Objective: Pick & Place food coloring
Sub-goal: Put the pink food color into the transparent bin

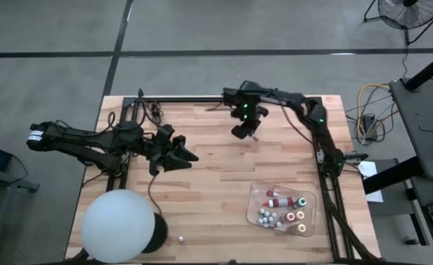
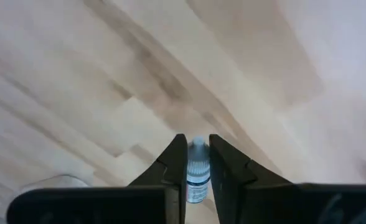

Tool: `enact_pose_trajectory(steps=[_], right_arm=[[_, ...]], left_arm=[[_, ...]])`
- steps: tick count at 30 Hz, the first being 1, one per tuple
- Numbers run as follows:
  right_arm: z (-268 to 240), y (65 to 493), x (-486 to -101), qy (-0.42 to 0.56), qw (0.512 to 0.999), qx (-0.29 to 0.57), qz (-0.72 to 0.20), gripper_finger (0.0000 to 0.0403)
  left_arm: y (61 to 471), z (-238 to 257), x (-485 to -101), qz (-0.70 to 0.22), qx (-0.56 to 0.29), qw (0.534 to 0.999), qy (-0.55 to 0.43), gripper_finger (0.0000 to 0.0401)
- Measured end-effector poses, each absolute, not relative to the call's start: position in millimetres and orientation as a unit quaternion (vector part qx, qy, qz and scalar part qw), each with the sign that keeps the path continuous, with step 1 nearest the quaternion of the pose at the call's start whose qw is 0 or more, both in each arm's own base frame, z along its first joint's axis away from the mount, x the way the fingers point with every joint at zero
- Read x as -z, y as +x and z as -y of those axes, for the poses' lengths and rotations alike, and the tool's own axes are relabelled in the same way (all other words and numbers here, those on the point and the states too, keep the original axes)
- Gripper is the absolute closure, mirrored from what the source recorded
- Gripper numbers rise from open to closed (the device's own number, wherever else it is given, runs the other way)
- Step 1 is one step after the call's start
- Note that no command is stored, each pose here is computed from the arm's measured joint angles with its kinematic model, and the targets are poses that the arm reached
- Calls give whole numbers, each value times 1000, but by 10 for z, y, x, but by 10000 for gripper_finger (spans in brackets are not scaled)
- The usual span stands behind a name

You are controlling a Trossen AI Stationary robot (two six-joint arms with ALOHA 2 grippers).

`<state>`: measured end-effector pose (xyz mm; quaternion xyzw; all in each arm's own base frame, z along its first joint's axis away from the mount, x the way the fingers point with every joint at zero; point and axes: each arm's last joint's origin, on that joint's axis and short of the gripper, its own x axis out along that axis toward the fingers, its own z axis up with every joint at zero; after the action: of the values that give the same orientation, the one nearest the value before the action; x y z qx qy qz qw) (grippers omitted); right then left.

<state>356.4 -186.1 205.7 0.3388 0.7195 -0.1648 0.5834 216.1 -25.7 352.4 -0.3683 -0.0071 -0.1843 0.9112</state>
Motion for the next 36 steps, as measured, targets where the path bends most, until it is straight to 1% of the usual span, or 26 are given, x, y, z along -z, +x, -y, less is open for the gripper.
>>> enact_pose_trajectory(steps=[5,8,11,15,19,23,27,31,36], right_arm=[[1485,3368,-2877,328,659,174,-654,368],[1162,3130,-3397,315,711,180,-602,368],[817,2855,-3825,294,758,194,-549,368],[388,2477,-4231,270,812,185,-483,369],[26,2156,-4467,236,855,162,-432,369],[-322,1917,-4526,177,884,140,-408,369],[-619,1761,-4428,142,907,139,-370,369],[-903,1706,-4137,120,923,123,-344,369],[-1123,1697,-3582,100,926,131,-338,369]], left_arm=[[2164,250,-3526,12,173,910,-377,220],[2167,242,-3529,16,161,905,-393,220],[2188,242,-3513,12,157,901,-403,220],[2224,245,-3483,4,154,898,-411,220],[2271,249,-3444,-4,150,899,-412,220],[2323,263,-3397,-15,147,898,-413,220],[2389,280,-3333,-29,143,898,-415,220],[2462,288,-3269,-40,134,895,-423,220],[2571,300,-3218,-29,138,898,-416,220]])
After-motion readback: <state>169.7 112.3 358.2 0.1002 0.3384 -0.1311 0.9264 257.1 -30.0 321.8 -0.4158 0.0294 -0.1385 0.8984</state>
